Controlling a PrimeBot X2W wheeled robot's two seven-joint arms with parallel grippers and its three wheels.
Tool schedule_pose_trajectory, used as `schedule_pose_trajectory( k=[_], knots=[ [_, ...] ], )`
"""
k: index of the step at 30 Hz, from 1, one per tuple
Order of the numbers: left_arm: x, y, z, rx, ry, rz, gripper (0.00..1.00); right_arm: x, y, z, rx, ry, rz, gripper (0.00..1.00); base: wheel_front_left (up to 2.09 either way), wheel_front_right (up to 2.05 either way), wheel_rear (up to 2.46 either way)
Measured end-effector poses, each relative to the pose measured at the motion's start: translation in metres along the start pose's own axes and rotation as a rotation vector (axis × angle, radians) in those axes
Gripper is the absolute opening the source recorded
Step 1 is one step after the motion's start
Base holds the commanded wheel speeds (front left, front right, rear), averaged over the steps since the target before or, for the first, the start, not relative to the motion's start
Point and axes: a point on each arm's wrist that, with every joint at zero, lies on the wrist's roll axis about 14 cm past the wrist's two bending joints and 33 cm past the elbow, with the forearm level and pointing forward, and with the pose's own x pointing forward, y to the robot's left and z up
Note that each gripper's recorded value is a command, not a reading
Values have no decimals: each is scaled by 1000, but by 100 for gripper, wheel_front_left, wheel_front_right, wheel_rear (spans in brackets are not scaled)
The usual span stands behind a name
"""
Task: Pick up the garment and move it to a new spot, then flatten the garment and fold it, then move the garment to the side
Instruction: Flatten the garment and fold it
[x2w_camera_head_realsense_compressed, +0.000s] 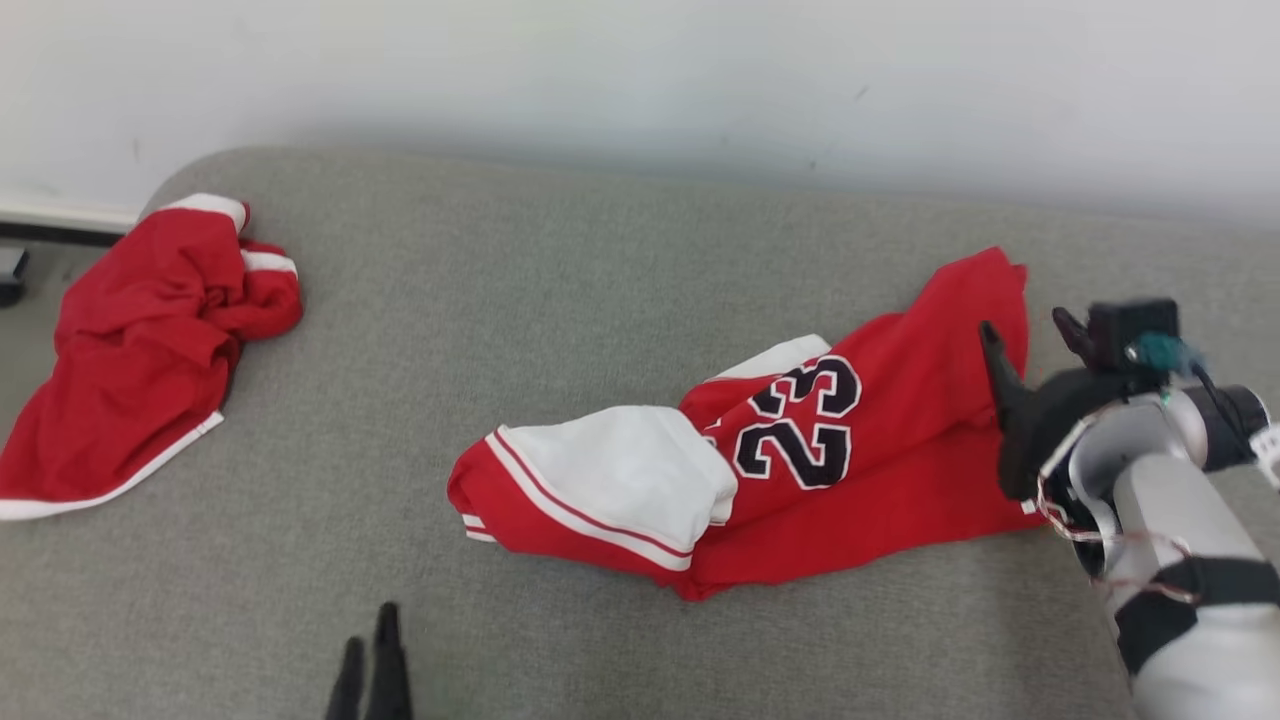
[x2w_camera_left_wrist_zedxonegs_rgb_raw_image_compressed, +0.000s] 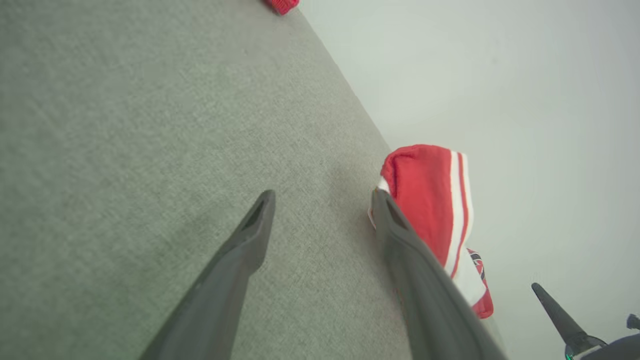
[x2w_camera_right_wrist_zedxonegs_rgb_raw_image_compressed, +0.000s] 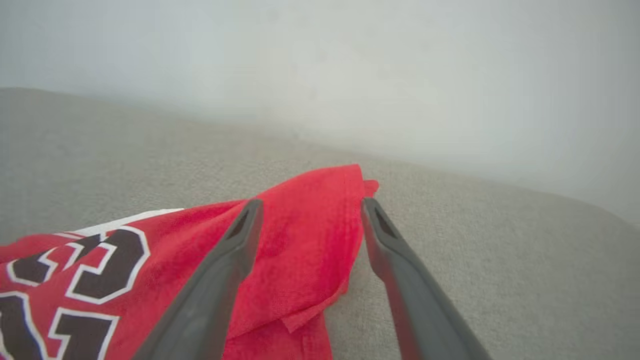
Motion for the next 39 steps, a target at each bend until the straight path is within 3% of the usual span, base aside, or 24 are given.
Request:
schedule_pose_trajectory(
  k=[4, 6, 11, 18, 22, 29, 39],
  knots=[
    [-16, 4, 22, 108, -60, -13, 100, -36, -2, 17, 46, -194, -14, 100, 0, 0, 0],
    [-19, -19, 28, 212, -77, -102, 100, -67, 9, 8, 95, -265, -13, 100, 0, 0, 0],
    [-22, -54, 19, 397, -58, -248, 100, -120, 39, -16, 133, -326, -11, 100, 0, 0, 0],
    [-23, -73, 6, 642, -51, -329, 100, -174, 41, -57, 199, -310, -80, 100, 0, 0, 0],
    [-23, -81, -7, 717, -29, -369, 100, -187, 38, -69, 255, -296, -107, 100, 0, 0, 0],
    [-22, -104, -39, 803, 29, -486, 100, -192, 32, -62, 258, -310, -123, 100, 0, 0, 0],
    [6, -120, -108, 1117, 257, -623, 100, -195, 27, -71, 283, -277, -144, 100, 0, 0, 0]
  ],
)
